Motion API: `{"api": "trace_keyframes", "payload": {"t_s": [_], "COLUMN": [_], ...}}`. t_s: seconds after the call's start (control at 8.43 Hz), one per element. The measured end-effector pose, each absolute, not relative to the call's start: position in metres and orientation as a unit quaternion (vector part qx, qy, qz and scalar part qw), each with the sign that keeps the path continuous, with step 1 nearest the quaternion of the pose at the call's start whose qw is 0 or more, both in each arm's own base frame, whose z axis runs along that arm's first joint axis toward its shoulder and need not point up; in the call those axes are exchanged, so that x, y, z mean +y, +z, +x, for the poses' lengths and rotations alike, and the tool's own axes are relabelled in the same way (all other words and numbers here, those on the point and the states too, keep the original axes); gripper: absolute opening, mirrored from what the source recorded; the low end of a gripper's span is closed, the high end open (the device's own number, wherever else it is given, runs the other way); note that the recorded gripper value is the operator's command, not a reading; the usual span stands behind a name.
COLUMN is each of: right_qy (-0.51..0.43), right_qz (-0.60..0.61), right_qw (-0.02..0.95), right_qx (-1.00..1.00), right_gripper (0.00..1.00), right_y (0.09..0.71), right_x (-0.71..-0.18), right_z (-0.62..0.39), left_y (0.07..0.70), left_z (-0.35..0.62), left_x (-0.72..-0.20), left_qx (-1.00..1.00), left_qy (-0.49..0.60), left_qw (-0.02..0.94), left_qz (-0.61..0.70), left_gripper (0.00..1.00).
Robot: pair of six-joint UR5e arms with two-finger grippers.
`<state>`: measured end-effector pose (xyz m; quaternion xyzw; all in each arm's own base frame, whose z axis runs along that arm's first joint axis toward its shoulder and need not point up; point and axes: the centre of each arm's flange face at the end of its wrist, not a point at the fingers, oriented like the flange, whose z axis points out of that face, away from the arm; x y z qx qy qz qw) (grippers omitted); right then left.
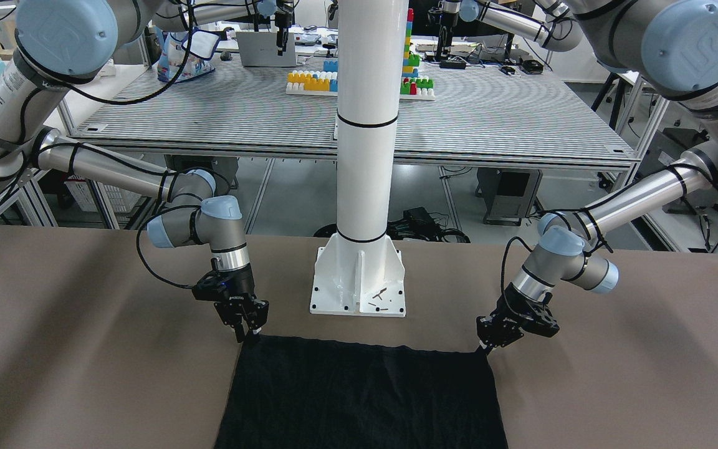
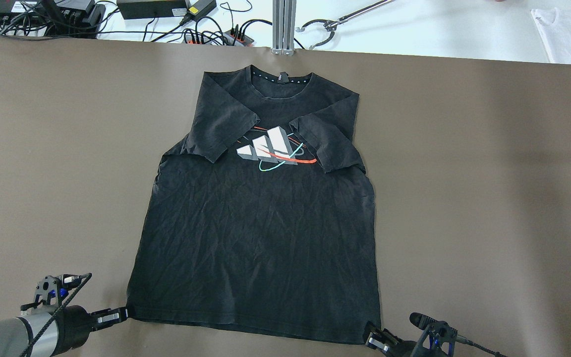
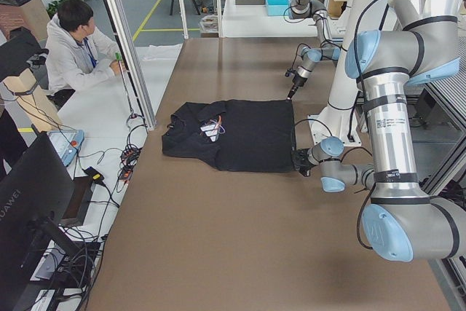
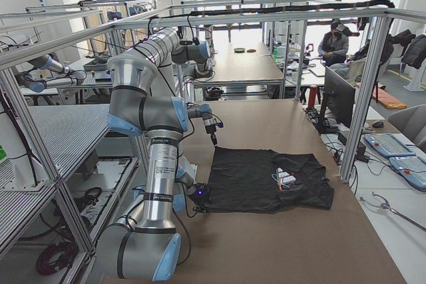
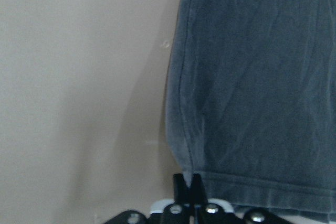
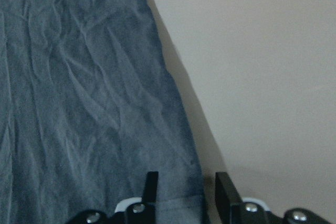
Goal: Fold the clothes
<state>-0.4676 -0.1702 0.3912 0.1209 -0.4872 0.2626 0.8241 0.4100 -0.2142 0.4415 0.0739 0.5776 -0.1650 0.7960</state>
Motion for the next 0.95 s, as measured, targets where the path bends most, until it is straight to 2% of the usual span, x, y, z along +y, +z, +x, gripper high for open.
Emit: {"api": "trace_keyframes", "payload": {"t_s": [0.12,0.36,0.47,0.95], "right_qy": [0.262,0.258,0.257,0.254], "right_qz": [0.121,0.118,0.117,0.117], "right_qw": [0.824,0.824,0.824,0.824], "right_qx": [-0.488,-0.491,-0.492,-0.492], "right_gripper": [0.36,0.09,0.00,0.00], "right_y": [0.390,0.387,0.386,0.378], "right_x": [-0.169,-0.163,-0.162,-0.161], "right_z": [-0.468,-0.469,-0.469,-0.464], "left_y": [0.441,0.440,0.440,0.431], "left_z": [0.410,0.411,0.411,0.406], "left_x": [-0.214,-0.214,-0.214,-0.217], "left_qx": [0.578,0.579,0.579,0.584], "left_qy": [-0.165,-0.165,-0.165,-0.165], "left_qw": [0.796,0.795,0.795,0.792], "left_qz": [0.074,0.074,0.074,0.072], "left_gripper": [0.00,0.00,0.00,0.00]}}
